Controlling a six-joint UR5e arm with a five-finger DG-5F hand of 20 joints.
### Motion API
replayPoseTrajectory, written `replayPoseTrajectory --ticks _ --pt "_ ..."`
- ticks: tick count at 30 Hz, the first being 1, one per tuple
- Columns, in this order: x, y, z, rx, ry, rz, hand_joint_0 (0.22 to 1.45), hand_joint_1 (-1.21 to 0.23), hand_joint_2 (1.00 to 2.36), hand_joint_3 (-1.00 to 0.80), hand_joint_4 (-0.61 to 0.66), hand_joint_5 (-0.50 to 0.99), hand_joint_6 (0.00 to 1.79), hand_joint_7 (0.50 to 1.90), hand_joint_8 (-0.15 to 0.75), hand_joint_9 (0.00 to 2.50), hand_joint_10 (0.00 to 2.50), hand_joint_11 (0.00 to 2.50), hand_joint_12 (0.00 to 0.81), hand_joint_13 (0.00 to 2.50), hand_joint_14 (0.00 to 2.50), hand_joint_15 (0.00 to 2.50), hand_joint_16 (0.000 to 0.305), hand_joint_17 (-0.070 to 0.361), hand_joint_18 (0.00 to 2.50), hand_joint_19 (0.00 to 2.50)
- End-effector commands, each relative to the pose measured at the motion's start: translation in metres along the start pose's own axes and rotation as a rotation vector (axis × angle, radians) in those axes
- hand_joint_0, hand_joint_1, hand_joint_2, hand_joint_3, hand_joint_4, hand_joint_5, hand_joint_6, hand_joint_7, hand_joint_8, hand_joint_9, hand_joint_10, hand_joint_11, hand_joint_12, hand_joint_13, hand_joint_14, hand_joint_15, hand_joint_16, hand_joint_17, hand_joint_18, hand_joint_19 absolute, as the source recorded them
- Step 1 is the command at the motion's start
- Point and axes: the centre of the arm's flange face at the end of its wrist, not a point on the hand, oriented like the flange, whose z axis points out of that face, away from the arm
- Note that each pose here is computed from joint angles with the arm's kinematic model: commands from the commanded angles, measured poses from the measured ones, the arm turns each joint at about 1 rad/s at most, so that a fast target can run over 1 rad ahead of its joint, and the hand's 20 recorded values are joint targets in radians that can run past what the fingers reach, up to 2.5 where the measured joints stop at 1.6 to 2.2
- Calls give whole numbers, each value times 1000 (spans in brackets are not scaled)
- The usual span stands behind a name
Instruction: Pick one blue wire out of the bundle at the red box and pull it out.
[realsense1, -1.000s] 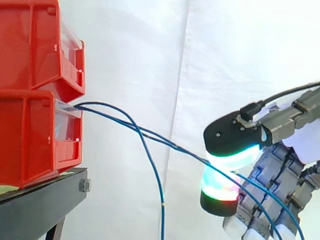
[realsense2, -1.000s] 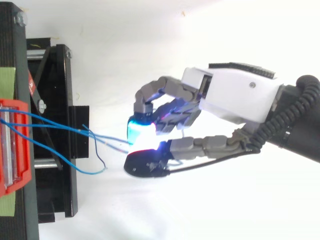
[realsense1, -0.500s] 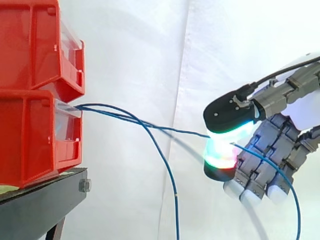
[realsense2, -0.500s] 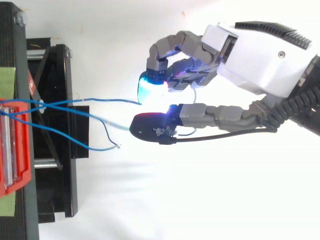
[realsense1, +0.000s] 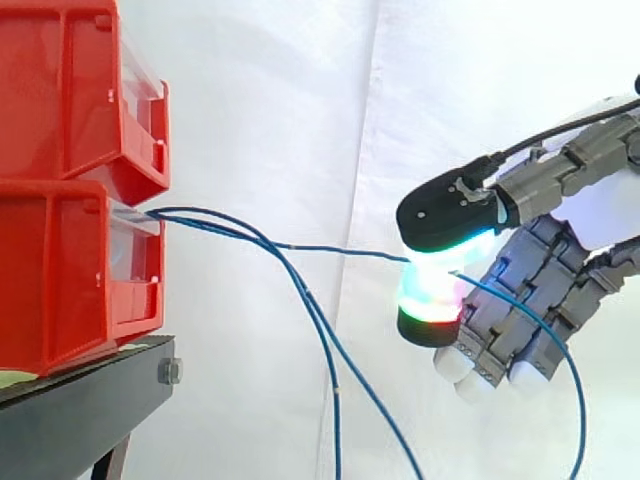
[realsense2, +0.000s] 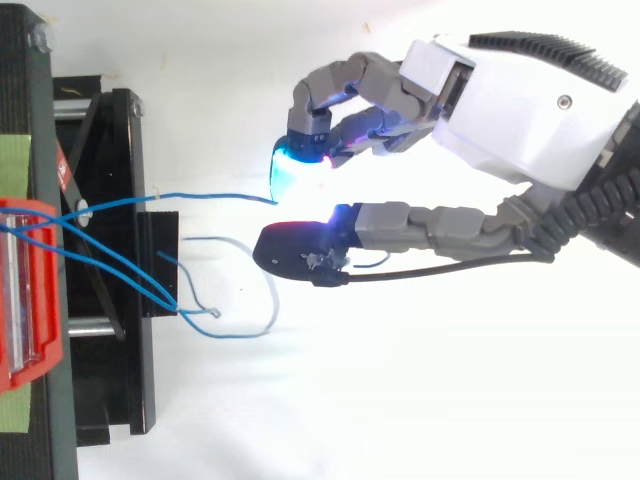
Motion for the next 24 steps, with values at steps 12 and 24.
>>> replayPoseTrajectory --ticks 12,24 --pt "32 -20 24 -157 -32 156 609 -732 1007 -4 16 -148 939 1138 380 862 11 379 477 639 12 306 68 153 595 356" --pt "36 -13 26 -195 -14 173 614 -733 1007 -30 -16 -153 946 1087 398 775 6 260 457 498 7 215 65 145 385 197"
